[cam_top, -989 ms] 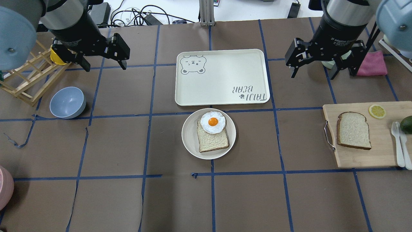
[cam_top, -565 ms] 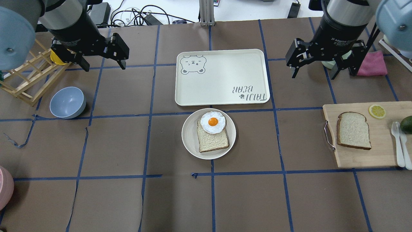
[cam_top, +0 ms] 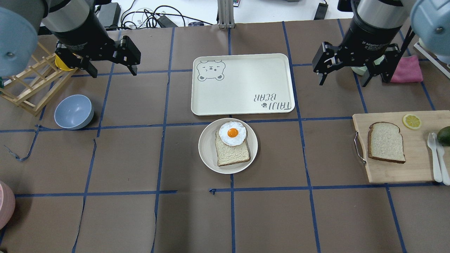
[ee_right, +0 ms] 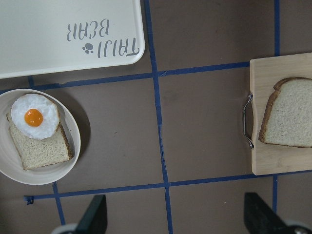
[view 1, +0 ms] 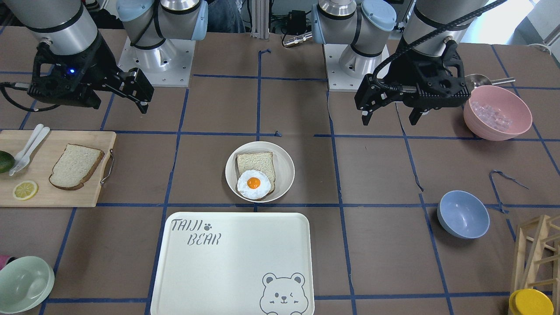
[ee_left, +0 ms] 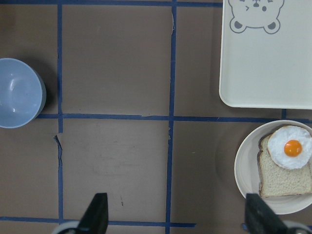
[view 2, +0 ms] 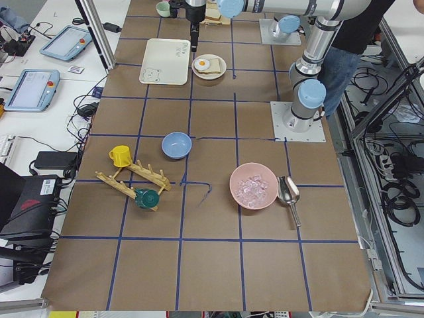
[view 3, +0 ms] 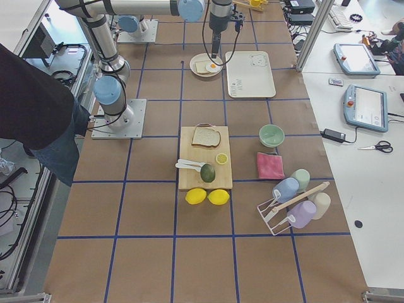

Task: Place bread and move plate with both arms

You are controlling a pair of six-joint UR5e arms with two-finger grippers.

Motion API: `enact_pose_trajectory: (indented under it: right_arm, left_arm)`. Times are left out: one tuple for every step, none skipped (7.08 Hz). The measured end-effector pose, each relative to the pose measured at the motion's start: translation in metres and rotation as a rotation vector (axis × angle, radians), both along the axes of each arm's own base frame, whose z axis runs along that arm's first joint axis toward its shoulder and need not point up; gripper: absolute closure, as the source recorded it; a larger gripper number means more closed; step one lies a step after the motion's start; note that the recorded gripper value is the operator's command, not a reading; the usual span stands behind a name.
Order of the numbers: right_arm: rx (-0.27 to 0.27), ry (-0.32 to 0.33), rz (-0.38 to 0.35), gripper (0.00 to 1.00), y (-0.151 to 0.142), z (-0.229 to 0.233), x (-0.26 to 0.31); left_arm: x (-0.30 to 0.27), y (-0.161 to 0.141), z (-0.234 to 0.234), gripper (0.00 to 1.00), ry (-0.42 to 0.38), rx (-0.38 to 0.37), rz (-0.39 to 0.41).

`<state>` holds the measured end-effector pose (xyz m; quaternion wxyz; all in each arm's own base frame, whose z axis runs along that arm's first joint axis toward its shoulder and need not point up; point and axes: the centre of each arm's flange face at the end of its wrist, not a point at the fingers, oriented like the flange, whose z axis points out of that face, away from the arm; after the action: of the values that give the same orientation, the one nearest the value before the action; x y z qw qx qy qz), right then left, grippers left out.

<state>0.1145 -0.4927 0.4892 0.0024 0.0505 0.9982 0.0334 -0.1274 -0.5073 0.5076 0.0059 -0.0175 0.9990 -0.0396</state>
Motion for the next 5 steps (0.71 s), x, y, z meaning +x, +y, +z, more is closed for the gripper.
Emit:
enact_pose_trajectory:
  right_arm:
    - [0.004,0.001,-0.005,0.00,0.0001,-0.0006,0.0000]
    - [0.008,0.002,-0.007,0.00,0.0004,-0.0011,-0.0002]
    - [0.012,0.004,-0.008,0.00,0.0006,-0.0016,-0.0008]
    - [0.014,0.004,-0.009,0.00,0.0005,-0.0020,-0.0011]
    - [0.016,0.004,-0.009,0.00,0.0004,-0.0026,-0.0011]
  left_arm:
    - [0.0000,-0.0002,-0.0002,0.00,0.000,0.000,0.000]
    - [0.0000,-0.0004,-0.0004,0.00,0.000,0.000,0.000]
    - [0.0000,-0.0004,-0.0004,0.00,0.000,0.000,0.001]
    - [0.0000,-0.0004,-0.0004,0.00,0.000,0.000,0.000]
    - [0.0000,-0.0004,-0.0006,0.00,0.000,0.000,0.000]
